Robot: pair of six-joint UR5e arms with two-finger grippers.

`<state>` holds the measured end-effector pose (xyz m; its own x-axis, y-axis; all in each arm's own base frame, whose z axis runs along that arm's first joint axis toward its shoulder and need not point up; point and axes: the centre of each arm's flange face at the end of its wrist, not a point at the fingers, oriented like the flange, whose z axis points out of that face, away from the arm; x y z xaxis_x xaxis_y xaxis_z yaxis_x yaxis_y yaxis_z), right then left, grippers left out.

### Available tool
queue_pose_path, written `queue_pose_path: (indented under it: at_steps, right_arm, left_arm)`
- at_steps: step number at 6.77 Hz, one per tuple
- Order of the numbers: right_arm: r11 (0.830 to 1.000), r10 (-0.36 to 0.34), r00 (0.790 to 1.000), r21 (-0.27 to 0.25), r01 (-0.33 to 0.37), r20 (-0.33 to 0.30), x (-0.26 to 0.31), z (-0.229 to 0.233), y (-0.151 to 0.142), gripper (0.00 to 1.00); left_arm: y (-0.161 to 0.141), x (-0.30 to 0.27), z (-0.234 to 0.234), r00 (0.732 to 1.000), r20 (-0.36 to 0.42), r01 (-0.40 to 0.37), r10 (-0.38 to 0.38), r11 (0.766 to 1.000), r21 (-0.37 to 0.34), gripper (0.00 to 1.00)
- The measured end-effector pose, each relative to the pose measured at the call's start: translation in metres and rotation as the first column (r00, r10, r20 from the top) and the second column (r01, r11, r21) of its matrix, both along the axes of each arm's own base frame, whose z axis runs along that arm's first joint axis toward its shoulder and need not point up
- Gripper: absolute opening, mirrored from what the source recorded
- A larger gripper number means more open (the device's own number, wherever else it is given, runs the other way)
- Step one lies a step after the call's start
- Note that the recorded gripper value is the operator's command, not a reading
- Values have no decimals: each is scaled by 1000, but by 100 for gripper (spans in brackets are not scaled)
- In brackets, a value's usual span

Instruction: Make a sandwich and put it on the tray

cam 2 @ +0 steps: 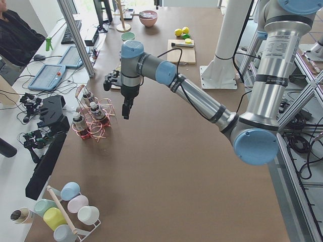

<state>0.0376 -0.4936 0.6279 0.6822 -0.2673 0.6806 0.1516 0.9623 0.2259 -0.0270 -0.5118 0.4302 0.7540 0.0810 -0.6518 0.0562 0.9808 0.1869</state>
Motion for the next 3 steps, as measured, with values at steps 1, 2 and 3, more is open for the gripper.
queue_pose_path:
  at_steps: [1,2,3]
  right_arm:
    - [1000,3,1000,-5,-3,7,20,21,6,100]
    - [1000,14,1000,-19,-14,19,33,38,14,100]
    - [999,29,999,-34,-28,25,42,49,23,100]
  left_arm:
    - [14,-26,43,999,-31,-15,15,1000,4,97]
    - [34,-41,84,998,-55,-20,20,1000,8,97]
    - [53,-46,119,998,-66,-20,21,1000,9,97]
